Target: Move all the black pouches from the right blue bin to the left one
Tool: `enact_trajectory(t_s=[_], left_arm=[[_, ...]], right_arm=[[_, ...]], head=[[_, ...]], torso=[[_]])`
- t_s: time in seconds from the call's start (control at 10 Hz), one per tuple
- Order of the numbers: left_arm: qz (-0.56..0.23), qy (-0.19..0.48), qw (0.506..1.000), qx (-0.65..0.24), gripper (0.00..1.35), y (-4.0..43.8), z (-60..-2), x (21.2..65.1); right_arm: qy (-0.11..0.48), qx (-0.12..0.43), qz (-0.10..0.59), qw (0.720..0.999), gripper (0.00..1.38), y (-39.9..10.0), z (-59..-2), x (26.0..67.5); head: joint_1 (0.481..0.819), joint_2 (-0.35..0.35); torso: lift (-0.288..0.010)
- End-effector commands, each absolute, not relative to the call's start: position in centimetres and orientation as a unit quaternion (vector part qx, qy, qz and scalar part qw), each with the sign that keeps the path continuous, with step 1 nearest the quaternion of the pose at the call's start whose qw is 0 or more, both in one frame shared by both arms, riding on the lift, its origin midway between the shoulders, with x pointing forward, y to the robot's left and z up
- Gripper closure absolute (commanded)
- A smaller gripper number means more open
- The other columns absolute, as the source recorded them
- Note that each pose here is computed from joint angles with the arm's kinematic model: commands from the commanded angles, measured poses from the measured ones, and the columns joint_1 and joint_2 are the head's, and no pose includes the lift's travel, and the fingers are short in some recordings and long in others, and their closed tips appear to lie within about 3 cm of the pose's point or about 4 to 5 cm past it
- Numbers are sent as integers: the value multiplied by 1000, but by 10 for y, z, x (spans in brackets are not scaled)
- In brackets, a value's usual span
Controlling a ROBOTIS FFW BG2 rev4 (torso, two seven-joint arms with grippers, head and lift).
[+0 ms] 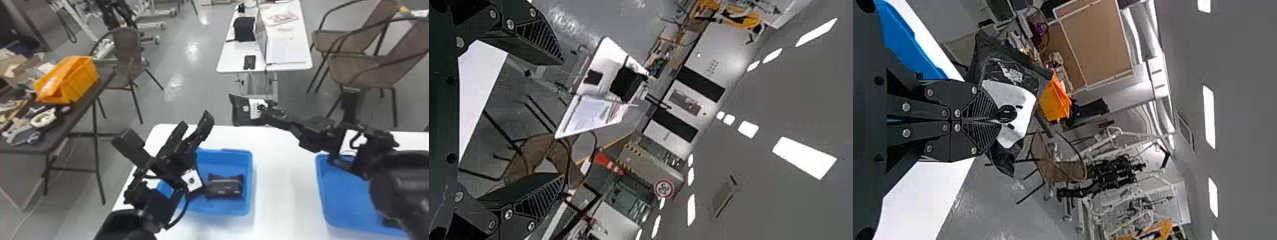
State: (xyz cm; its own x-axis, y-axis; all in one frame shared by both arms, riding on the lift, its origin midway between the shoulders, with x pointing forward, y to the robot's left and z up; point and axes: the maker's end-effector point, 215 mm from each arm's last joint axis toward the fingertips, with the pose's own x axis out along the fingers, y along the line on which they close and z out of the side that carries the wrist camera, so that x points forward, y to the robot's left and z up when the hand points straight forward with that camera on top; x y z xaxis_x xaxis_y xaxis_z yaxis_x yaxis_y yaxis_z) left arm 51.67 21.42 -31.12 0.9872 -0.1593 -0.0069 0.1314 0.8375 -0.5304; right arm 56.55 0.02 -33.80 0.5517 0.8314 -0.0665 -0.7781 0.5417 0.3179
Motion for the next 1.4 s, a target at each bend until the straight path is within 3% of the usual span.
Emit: enact_trajectory(t_s=[0.0, 0.6, 0.8, 0.9, 1.3], left_arm=[[-98, 35, 953, -283, 246, 201, -304, 522], [-147, 61, 948, -277, 283, 161, -304, 527], [-147, 73, 956, -242, 1279, 162, -308, 529], [-143, 75, 959, -232, 1227, 165, -308, 529], [-135, 60, 962, -229, 1223, 172, -304, 528]], right_arm=[[112, 130, 479, 861, 1266, 17, -339, 562], [121, 132, 539, 823, 1266, 74, -337, 548], [122, 139, 538, 822, 1266, 73, -339, 548], [121, 140, 538, 822, 1266, 73, -338, 548], [121, 149, 536, 822, 1227, 72, -340, 549]], head=[[695, 215], [695, 225], [695, 234], [695, 234], [695, 241]], torso=[[10], [10], [10], [10], [10]])
